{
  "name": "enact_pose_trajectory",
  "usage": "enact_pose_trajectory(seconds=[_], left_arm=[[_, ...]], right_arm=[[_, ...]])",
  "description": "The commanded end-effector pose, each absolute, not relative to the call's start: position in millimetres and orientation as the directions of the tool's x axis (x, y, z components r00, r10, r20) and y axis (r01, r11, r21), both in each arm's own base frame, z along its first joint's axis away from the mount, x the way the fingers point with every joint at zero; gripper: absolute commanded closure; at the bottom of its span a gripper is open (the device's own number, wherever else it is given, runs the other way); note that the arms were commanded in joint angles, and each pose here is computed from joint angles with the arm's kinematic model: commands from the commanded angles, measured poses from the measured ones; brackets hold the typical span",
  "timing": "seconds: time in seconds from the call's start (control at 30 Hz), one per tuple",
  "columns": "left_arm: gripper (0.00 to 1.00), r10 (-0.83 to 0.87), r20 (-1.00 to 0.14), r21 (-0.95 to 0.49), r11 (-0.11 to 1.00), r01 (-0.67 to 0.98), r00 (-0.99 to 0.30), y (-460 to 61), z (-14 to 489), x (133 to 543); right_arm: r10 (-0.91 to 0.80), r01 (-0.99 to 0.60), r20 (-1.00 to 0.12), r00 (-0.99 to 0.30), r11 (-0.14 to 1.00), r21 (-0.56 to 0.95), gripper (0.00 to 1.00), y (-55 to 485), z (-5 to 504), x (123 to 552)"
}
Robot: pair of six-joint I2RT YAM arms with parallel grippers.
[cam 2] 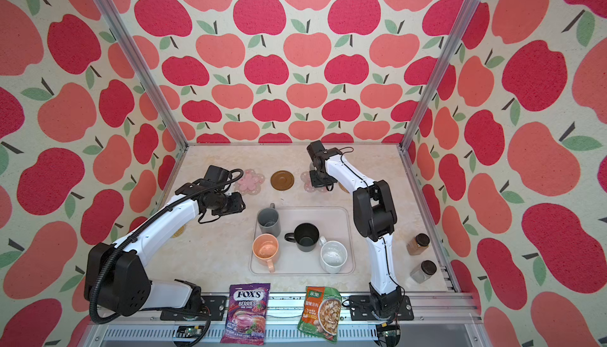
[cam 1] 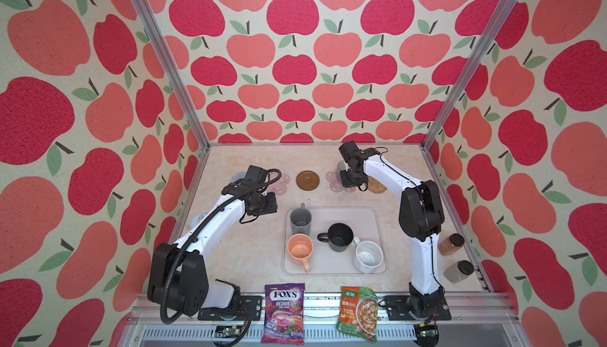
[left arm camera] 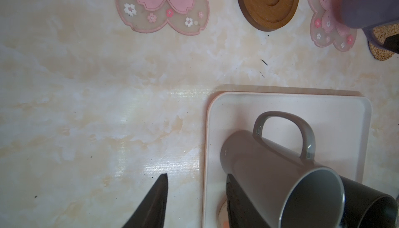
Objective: Place cups on coasters
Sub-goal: Place the cup on the coaster.
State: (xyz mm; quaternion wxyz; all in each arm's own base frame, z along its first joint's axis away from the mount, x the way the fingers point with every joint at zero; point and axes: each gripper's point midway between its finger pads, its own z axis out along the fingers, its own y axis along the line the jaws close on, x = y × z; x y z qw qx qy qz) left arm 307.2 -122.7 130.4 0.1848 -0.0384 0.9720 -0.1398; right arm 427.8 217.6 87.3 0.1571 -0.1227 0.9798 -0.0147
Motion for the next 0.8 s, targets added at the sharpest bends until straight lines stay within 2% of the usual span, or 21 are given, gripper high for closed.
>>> enact_pose_trajectory(seconds=[0.0,0.77], left_arm=[[0.54,-0.136,-0.337,-0.298,0.954,-0.031,-0.932,-122,131,308],[0.53,-0.161,-0.337,-0.311,0.949,-0.051,-0.928,-115,130,297]], right_arm=[[-0.194,-0.185,-0.339,-0.921,0.981,-0.059,1.00,217,101,437],[-0.189,-0.185,-0.349,-0.918,0.982,-0.047,1.00,227,88,438]])
